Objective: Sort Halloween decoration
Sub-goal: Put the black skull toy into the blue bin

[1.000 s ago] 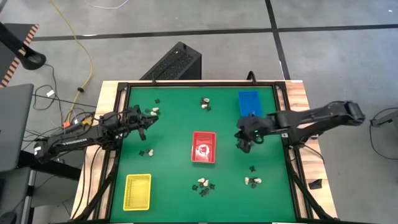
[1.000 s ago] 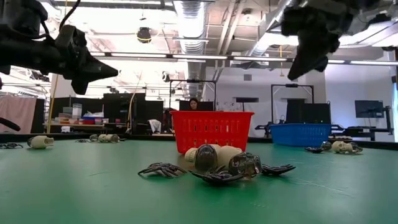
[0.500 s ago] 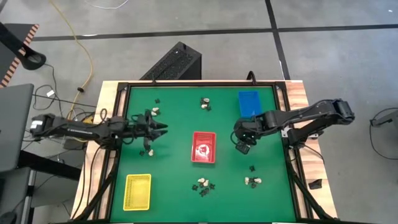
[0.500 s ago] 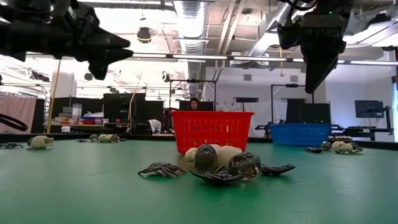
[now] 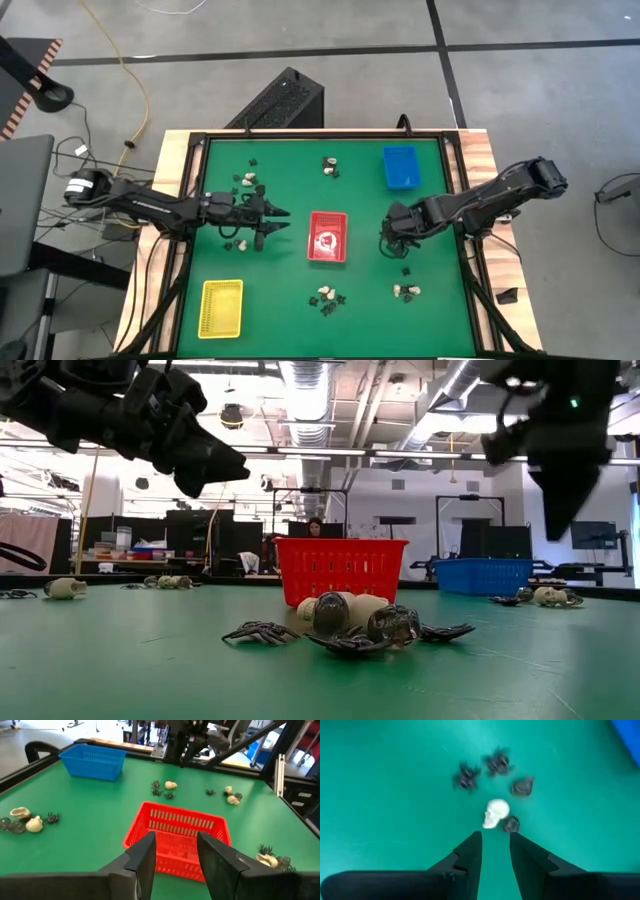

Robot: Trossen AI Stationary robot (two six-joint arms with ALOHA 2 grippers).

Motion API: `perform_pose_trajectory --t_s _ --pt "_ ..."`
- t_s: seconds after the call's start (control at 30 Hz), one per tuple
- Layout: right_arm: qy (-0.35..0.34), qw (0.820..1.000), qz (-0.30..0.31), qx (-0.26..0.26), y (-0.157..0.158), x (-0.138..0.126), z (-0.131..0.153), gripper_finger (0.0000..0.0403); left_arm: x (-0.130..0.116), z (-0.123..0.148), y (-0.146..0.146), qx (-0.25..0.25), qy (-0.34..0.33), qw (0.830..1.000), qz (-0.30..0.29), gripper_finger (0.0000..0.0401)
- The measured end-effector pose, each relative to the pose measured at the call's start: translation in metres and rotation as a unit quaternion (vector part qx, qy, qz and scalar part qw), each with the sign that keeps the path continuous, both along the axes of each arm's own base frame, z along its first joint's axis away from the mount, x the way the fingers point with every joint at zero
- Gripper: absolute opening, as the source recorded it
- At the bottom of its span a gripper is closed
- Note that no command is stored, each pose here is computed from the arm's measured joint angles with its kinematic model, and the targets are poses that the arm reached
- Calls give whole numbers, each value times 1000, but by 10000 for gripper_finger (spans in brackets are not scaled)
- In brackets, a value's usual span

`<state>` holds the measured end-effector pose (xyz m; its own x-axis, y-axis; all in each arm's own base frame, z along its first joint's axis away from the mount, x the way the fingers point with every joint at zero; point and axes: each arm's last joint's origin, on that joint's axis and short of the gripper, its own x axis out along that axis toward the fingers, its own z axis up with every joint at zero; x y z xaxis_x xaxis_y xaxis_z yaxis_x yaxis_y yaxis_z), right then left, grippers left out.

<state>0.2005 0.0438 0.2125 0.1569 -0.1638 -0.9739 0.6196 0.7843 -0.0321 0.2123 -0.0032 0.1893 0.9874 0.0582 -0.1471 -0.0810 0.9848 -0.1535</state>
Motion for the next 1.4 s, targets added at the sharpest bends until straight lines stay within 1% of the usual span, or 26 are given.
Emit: perform_pose_trajectory --t_s 0.1,0.17,0.3,0.43,0.6,0.8,0.9,1.17,1.4 --pt "17 1000 19 6 -1 -5 -14 142 2 1 0 0 0 1000 0 131" --pt "22 999 35 5 -4 -6 -18 148 2 1 0 0 -1 1000 0 131" --pt "38 997 68 5 -10 -8 -23 164 2 1 0 0 -1 1000 0 131" --pt "35 994 106 7 -15 -5 -23 174 2 1 0 -1 -1 1000 0 131" --pt "30 990 137 16 -19 -2 -23 175 2 1 0 -1 -1 1000 0 131" --pt "35 982 184 10 -21 2 -27 174 2 1 0 0 2 1000 1 131" --pt "53 976 210 7 -20 5 -33 173 2 1 0 0 4 1000 1 131" --pt "112 964 243 9 -19 12 -53 173 2 0 0 0 6 1000 1 131" --pt "150 955 254 15 -18 17 -68 173 2 0 0 0 7 1000 1 131"
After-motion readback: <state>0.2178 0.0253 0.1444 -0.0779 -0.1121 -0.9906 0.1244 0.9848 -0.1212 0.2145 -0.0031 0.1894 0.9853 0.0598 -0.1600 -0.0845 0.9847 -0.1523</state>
